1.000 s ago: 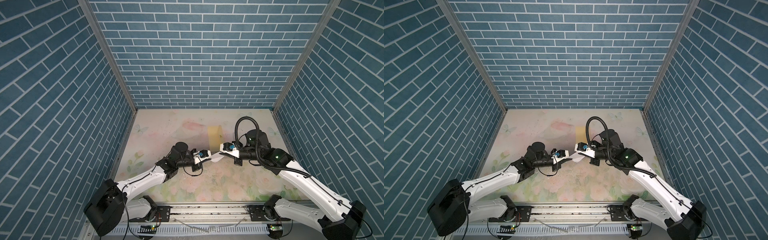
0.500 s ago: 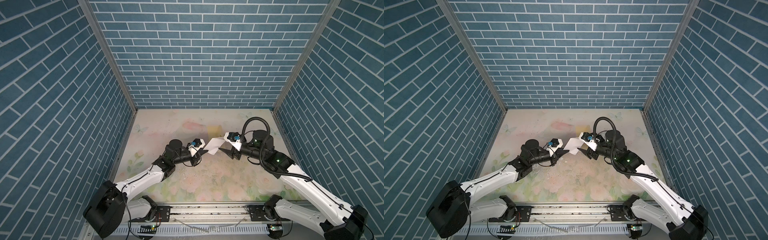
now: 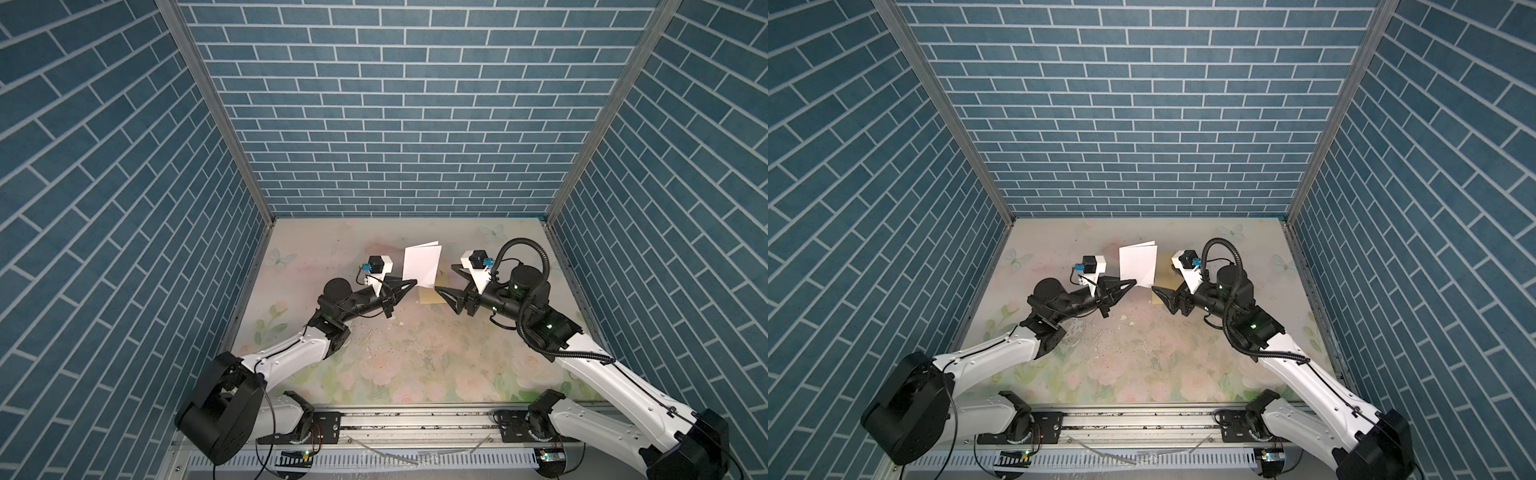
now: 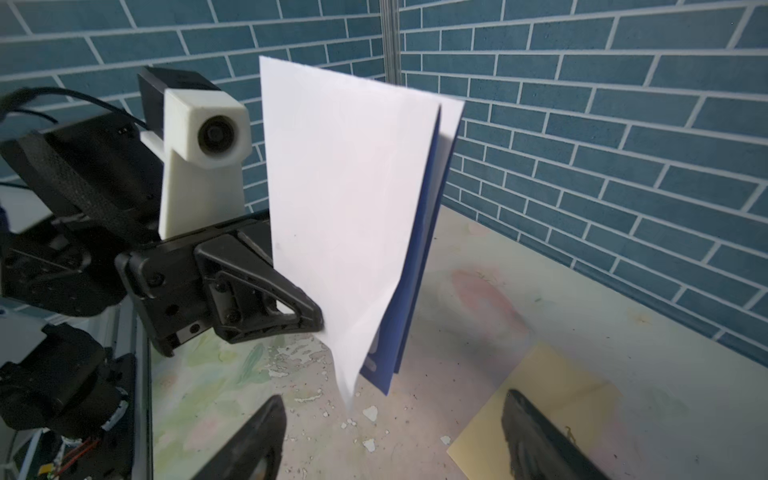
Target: Place the letter into the envelope and seal it
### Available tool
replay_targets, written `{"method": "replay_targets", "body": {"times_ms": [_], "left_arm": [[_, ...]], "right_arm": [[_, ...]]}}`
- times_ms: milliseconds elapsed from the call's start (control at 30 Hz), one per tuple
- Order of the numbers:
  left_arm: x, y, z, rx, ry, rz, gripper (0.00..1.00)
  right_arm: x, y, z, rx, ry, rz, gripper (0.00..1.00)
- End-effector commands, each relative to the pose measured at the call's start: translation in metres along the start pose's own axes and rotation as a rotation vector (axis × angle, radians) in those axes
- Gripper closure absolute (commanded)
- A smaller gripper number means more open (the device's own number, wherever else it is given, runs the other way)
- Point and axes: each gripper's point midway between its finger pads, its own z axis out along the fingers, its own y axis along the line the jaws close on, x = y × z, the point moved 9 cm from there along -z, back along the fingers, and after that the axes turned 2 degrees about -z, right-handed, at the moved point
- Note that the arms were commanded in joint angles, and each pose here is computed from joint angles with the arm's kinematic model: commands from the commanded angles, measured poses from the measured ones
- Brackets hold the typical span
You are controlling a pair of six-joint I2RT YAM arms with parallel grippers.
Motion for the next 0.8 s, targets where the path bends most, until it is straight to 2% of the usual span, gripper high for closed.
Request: {"method": "replay_targets", "body": {"times_ms": [0, 300, 433, 600, 767], "left_arm": [[-0.017, -0.007, 0.003, 0.114, -0.119, -0.096, 1.00], [-0.016, -0.003, 0.010, 0.168, -0.138, -0.127, 1.00], [-0.018, -0.004, 0.010, 0.169, -0.141, -0.123, 1.00], [-0.018, -0.004, 0.010, 0.171, -0.142, -0.123, 1.00], [-0.019, -0.004, 0.011, 0.170, -0.142, -0.125, 1.00]], "right_arm": [[-0.009, 0.002, 0.005, -0.069, -0.098, 0.093, 0.17], [-0.014, -0.011, 0.014, -0.120, -0.151, 0.158, 0.16], [-0.017, -0.016, 0.020, -0.198, -0.176, 0.205, 0.22], [-0.021, -0.013, 0.028, -0.309, -0.190, 0.230, 0.36], [-0.024, -0.011, 0.033, -0.373, -0.203, 0.248, 0.60]]}}
